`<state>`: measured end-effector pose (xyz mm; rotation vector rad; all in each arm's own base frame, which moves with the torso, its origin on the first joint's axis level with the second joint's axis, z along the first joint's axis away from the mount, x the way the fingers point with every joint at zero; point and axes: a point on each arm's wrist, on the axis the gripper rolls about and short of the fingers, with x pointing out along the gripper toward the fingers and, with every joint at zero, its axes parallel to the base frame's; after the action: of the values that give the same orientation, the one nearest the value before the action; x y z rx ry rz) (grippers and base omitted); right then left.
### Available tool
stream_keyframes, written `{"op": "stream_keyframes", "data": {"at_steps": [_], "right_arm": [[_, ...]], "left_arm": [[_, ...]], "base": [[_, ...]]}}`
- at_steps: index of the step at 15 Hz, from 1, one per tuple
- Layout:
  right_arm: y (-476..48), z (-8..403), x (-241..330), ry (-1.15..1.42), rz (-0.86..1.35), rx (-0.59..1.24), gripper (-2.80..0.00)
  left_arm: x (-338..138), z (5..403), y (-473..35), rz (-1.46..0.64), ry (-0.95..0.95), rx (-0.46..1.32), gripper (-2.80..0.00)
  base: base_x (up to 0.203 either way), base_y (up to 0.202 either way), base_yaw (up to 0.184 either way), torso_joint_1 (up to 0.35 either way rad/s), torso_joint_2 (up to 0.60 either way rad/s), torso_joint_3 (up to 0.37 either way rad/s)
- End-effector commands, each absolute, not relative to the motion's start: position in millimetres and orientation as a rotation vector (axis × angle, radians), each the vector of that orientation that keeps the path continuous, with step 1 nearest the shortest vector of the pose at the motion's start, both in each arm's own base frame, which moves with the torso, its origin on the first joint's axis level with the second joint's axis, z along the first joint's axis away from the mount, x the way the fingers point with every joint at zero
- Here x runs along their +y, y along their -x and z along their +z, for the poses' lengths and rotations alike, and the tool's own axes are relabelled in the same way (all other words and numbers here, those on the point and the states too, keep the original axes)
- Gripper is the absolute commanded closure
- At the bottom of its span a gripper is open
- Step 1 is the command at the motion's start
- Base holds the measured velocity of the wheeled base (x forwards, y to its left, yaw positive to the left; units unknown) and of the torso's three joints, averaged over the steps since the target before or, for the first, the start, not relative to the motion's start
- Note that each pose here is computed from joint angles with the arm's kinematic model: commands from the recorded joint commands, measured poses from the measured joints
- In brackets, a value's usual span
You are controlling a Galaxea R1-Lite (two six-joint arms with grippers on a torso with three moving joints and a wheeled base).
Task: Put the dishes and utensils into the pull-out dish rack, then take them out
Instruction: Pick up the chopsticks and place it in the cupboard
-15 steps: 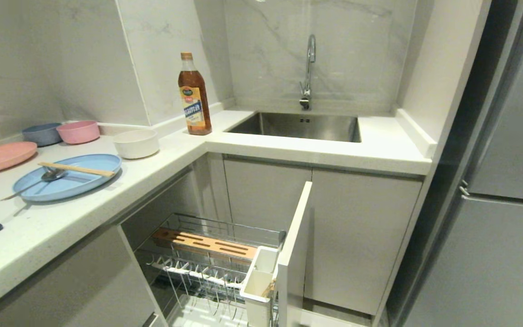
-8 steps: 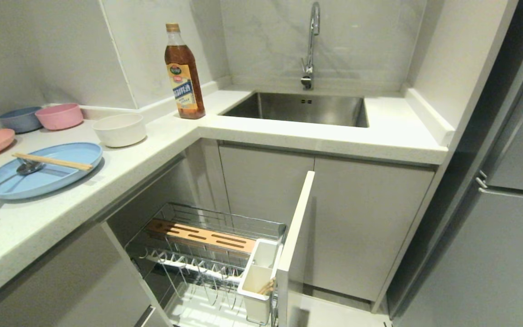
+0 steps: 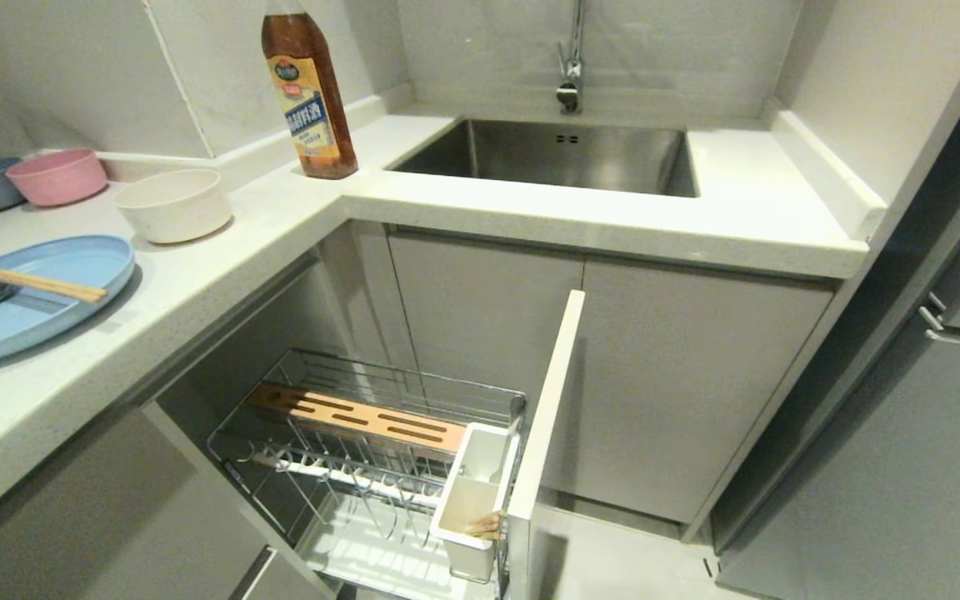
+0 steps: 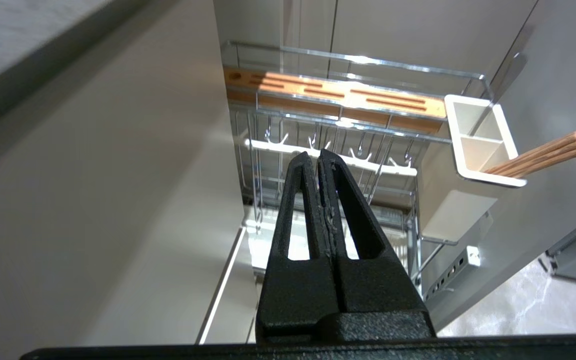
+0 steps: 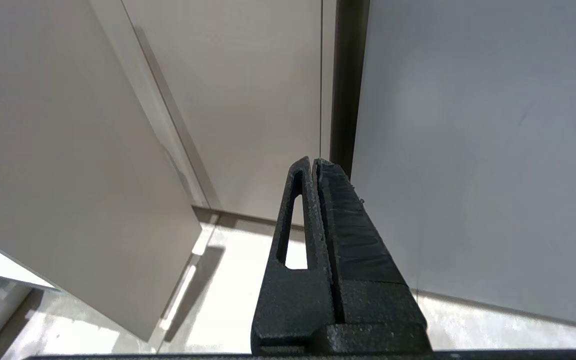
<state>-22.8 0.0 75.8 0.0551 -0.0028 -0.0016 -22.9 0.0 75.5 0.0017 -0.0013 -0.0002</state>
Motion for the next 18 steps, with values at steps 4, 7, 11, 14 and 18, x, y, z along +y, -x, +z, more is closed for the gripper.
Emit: {"op": "stream_keyframes", "data": {"at_steps": [4, 7, 11, 14, 18], "right_arm": [[22.7, 75.8, 0.0, -0.055, -0.001, -0.002, 0.0], [22.8, 75.8, 0.0, -0.055, -0.001, -0.003, 0.0], [22.7, 75.8, 0.0, -0.055, -0.001, -0.002, 0.0], [22.7, 75.8, 0.0, -0.055, -0.001, -0.002, 0.0], [22.8, 75.8, 0.0, -0.055, -0.001, -0.003, 0.0]], "left_arm": [[0.0, 75.0, 22.8, 0.0, -0.002, 0.0, 0.0], [0.0, 75.0, 22.8, 0.0, -0.002, 0.0, 0.0], [0.0, 75.0, 22.8, 0.0, -0.003, 0.0, 0.0], [0.0, 75.0, 22.8, 0.0, -0.002, 0.0, 0.0], [0.0, 75.1, 22.8, 0.0, -0.004, 0.0, 0.0]], "base": [[0.0, 0.0, 0.0, 0.002, 0.0, -0.196], [0.0, 0.0, 0.0, 0.004, 0.0, -0.198], [0.0, 0.0, 0.0, 0.003, 0.0, -0.197], [0.0, 0.0, 0.0, 0.003, 0.01, -0.172], [0.0, 0.0, 0.0, -0.001, 0.0, -0.026]]}}
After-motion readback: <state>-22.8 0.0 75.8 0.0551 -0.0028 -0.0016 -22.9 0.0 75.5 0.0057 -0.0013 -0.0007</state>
